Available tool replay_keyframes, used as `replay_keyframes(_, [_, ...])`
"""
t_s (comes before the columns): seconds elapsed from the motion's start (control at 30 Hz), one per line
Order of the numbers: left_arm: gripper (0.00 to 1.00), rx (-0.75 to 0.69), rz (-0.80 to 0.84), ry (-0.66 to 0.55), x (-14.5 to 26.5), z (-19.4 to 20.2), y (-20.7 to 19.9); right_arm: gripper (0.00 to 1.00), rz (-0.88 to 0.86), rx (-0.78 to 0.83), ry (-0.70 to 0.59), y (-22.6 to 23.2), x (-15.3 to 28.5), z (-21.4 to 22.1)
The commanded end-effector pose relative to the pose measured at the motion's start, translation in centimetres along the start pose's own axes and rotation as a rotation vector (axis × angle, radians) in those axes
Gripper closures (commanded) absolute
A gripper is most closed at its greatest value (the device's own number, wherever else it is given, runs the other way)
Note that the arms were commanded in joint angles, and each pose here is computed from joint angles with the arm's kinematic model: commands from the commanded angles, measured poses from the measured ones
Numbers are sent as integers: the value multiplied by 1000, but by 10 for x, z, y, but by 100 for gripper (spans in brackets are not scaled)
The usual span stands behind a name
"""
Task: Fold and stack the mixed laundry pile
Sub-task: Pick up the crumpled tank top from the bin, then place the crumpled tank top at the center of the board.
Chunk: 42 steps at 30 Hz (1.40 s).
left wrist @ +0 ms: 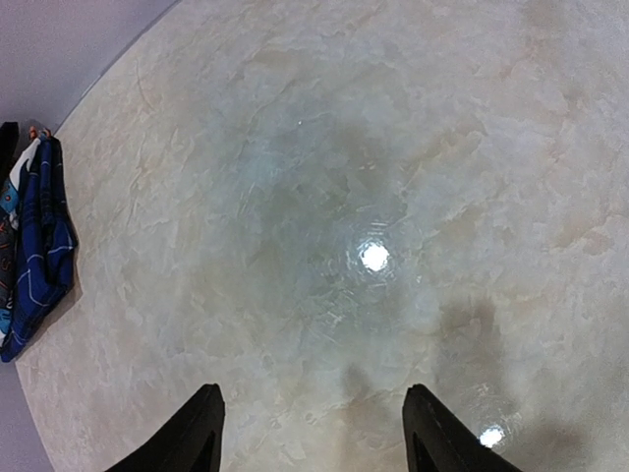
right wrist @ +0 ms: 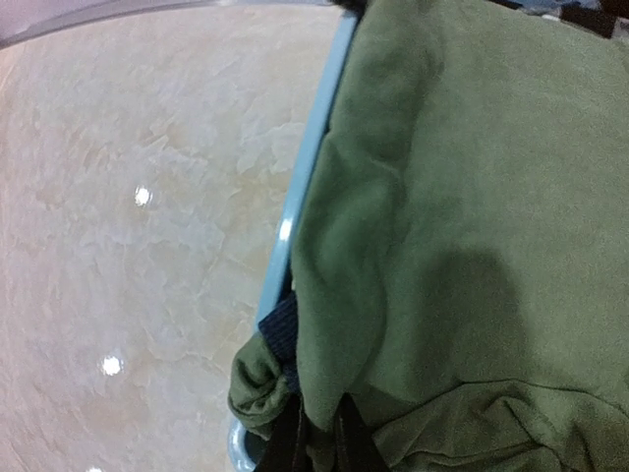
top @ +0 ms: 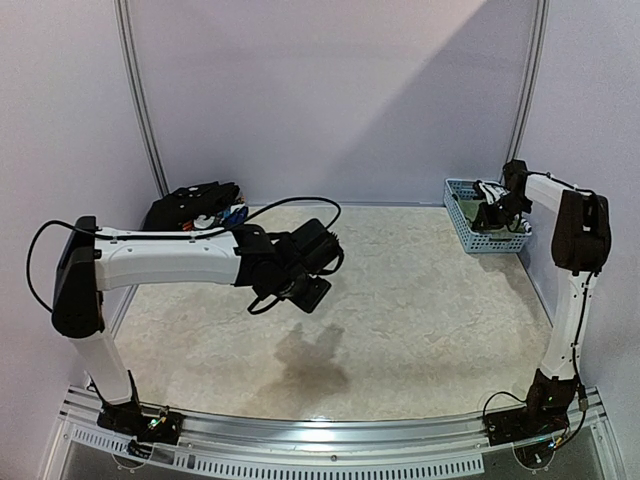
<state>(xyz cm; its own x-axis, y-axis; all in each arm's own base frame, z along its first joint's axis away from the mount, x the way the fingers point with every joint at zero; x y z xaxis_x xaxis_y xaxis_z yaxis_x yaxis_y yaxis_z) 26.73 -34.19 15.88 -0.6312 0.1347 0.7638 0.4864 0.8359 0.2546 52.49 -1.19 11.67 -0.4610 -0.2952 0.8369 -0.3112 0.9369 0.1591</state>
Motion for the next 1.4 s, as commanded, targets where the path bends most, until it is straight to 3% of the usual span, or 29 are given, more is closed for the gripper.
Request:
replay_keyframes(0.0, [37, -12, -6, 7, 1, 3, -9, 98, 13, -13, -40, -6, 10, -11])
replay_keyframes(0.1, [37, -15, -15, 4, 3, 3, -7, 100, 43, 13, -97, -3, 36, -26])
replay_keyframes(0.33, [37, -26, -61, -20, 11, 0, 4, 100, 24, 154, -359, 42, 157, -87])
replay_keyframes(0.5, [37, -21, -91, -23, 14, 5, 12, 100, -150, 337, -447, 137, 222, -97])
replay_keyframes(0.7, [36, 52, -118, -57, 25, 15, 28, 100, -536, 711, -444, 292, 272, -53])
replay_keyframes(0.8, [35, 90, -156, -83, 35, 21, 43, 100, -683, 785, -507, 333, 304, -42])
replay_keyframes(0.93, [34, 144, -219, -113, 49, 31, 67, 100, -752, 717, -622, 346, 342, -54])
replay_keyframes(1.0, [34, 175, -239, -135, 56, 33, 78, 100, -695, 654, -623, 339, 330, -63])
replay_keyframes(1.1, [33, 220, -255, -166, 66, 36, 91, 96, -549, 574, -539, 314, 267, -64])
replay_keyframes(1.23, [33, 246, -255, -172, 73, 43, 98, 53, -306, 480, -324, 259, 157, -43])
replay_keyframes(1.37, [33, 232, -255, -142, 74, 52, 101, 48, -267, 249, -149, 210, 103, -8])
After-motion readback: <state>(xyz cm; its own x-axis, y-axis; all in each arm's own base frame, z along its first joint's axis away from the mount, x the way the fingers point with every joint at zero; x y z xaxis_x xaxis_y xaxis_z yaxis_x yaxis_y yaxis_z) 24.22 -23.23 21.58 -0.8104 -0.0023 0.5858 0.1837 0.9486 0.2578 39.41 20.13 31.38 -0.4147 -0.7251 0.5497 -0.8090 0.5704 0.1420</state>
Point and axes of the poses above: each gripper's point midway between its finger pads, its own x axis back along the fingers, its own y axis along the line the jaws close on, z = x × y, the point moved 3 cm from there along x, back along the fingers, and after that the axes turned 3 degrees about x, right-handed, at the moved point
